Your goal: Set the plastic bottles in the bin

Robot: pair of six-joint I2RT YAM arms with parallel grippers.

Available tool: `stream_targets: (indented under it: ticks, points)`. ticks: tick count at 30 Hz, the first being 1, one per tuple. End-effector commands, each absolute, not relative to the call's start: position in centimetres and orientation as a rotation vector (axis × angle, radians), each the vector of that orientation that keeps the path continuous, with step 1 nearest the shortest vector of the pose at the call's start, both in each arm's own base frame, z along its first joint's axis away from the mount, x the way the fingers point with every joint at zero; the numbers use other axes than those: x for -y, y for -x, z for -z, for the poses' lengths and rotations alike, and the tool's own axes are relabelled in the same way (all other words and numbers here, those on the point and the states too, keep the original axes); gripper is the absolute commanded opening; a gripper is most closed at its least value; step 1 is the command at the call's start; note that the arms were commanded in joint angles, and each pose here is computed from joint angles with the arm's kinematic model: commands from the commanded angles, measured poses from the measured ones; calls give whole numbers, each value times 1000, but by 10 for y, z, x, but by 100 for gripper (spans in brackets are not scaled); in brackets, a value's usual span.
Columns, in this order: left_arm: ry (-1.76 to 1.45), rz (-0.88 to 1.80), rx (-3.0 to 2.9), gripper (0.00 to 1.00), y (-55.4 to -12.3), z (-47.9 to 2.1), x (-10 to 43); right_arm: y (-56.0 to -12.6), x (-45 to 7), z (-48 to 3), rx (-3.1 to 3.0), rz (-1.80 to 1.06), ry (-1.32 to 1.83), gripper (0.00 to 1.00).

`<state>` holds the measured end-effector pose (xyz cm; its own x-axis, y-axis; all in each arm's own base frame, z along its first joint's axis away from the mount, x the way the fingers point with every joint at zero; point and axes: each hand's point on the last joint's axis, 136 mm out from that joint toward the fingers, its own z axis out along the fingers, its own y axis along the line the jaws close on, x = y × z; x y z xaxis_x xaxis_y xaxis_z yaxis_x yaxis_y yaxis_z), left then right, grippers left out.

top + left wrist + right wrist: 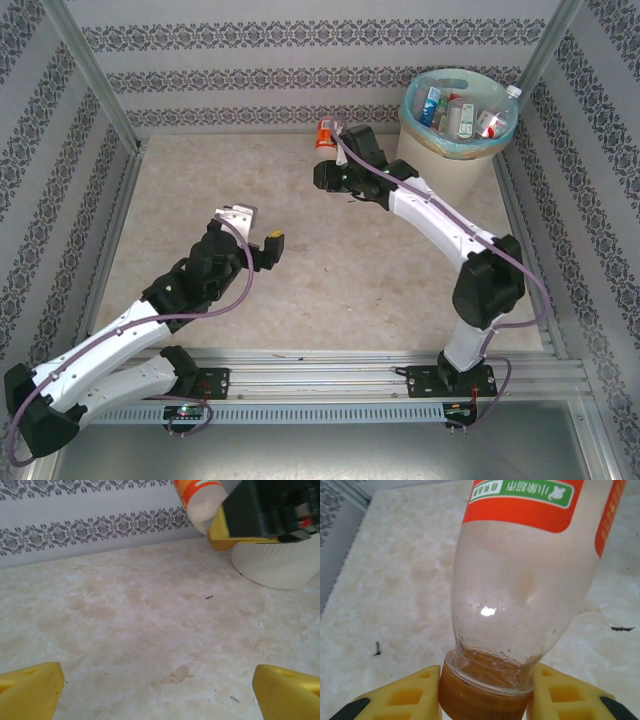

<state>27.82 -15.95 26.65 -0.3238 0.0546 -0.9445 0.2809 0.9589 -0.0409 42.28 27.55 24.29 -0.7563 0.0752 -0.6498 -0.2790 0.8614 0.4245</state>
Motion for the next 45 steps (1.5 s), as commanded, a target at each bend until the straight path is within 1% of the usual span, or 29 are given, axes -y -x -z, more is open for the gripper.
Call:
stream_targets:
  ticks: [1, 6, 11, 15, 18, 22, 27, 29, 32, 38, 40, 41, 42, 43, 44, 45]
  points:
    - [-193, 207, -1869, 97, -275, -282, 144, -399, -265, -270, -2317, -709, 193, 22]
    - [-163, 229, -1865, 97, -271, -281, 140, -387, -237, -321, -2229, -757, 136, 21]
    - [-170, 264, -1883, 96, -273, -274, 149, -386, -194, -371, -2131, -701, 58, 20]
    - [-178, 297, -1899, 96, -275, -270, 157, -395, -140, -410, -2024, -607, -80, 19]
    - [-179, 316, -1902, 96, -276, -269, 160, -407, -94, -427, -1956, -517, -206, 19]
    - [-173, 338, -1907, 95, -276, -269, 163, -429, -32, -428, -1950, -255, -294, 18]
    - [-170, 341, -1918, 95, -274, -267, 162, -454, 20, -418, -2016, 29, -336, 18]
    - [-169, 335, -1917, 95, -274, -268, 161, -462, 29, -411, -2062, 92, -329, 18]
    - [-165, 325, -1911, 95, -274, -269, 159, -476, 34, -394, -2122, 150, -290, 21]
    - [-173, 317, -1919, 95, -273, -267, 158, -496, 27, -356, -2224, 84, -251, 23]
    - [-172, 311, -1918, 95, -273, -267, 157, -499, 26, -349, -2240, 78, -249, 25]
    - [-171, 311, -1918, 95, -272, -268, 157, -500, 26, -347, -2246, 78, -246, 28]
    - [-171, 307, -1919, 95, -272, -267, 156, -501, 27, -346, -2250, 82, -246, 34]
    - [-171, 305, -1917, 95, -272, -267, 156, -501, 27, -345, -2253, 88, -250, 43]
    - [-170, 303, -1916, 95, -272, -267, 155, -501, 28, -347, -2251, 90, -252, 51]
    - [-170, 303, -1915, 95, -273, -268, 155, -500, 28, -349, -2248, 89, -253, 56]
